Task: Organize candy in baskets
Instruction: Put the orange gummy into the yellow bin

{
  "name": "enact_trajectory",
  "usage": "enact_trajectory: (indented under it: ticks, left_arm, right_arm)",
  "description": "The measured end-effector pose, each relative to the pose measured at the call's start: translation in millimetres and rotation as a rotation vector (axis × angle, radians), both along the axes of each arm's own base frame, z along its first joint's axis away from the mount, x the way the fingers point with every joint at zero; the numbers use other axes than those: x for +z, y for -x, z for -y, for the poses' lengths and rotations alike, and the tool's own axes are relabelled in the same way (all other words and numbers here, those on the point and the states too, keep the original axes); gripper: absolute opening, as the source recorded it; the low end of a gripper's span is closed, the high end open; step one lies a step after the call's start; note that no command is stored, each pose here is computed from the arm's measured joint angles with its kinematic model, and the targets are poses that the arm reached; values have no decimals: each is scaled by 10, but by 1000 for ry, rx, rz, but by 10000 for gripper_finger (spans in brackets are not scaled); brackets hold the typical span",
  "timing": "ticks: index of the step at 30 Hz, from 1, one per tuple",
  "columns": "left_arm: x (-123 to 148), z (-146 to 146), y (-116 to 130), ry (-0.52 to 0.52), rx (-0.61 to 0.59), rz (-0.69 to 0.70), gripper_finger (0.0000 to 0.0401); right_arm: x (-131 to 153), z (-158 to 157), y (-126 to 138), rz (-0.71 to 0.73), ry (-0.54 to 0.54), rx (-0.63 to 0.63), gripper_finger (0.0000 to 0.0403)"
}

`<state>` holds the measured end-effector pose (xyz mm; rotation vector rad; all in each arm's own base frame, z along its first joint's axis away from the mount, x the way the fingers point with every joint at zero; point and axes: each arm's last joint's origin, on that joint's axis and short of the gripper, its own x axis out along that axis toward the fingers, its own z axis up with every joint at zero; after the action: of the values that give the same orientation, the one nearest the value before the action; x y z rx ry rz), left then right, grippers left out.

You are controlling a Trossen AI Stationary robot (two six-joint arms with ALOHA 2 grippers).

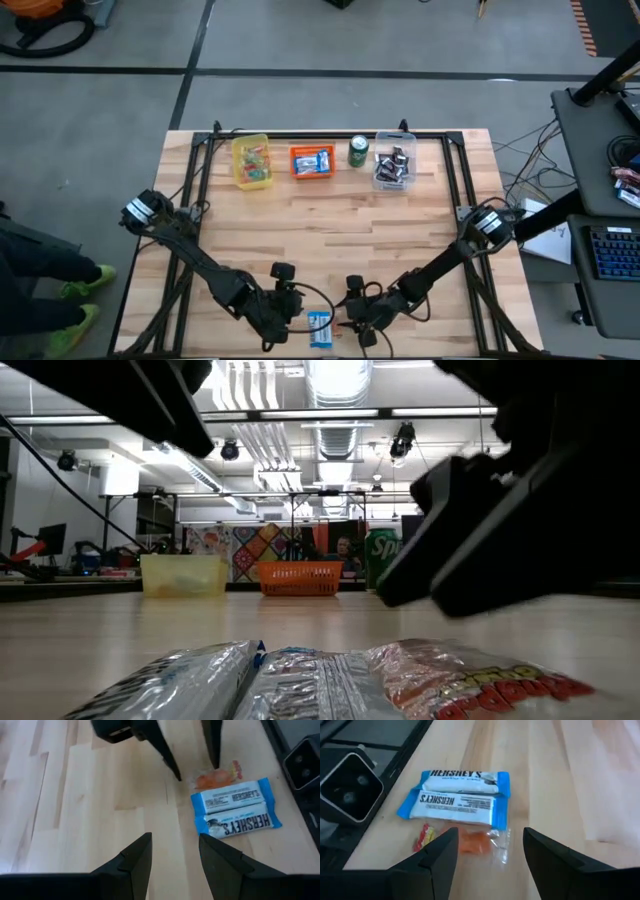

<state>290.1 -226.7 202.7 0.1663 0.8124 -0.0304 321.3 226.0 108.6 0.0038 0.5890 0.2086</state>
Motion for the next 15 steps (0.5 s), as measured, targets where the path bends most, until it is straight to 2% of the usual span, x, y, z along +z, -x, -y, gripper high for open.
enact_trajectory:
  ticks: [10, 15]
  left_arm:
    - [-18, -6, 38, -4, 53, -12, 146]
    - [-18, -8, 40, -9, 56, -11, 146]
  right_arm:
    - [-172, 95, -80, -77, -78, -27, 209]
    - [-192, 156, -116, -96, -103, -29, 180]
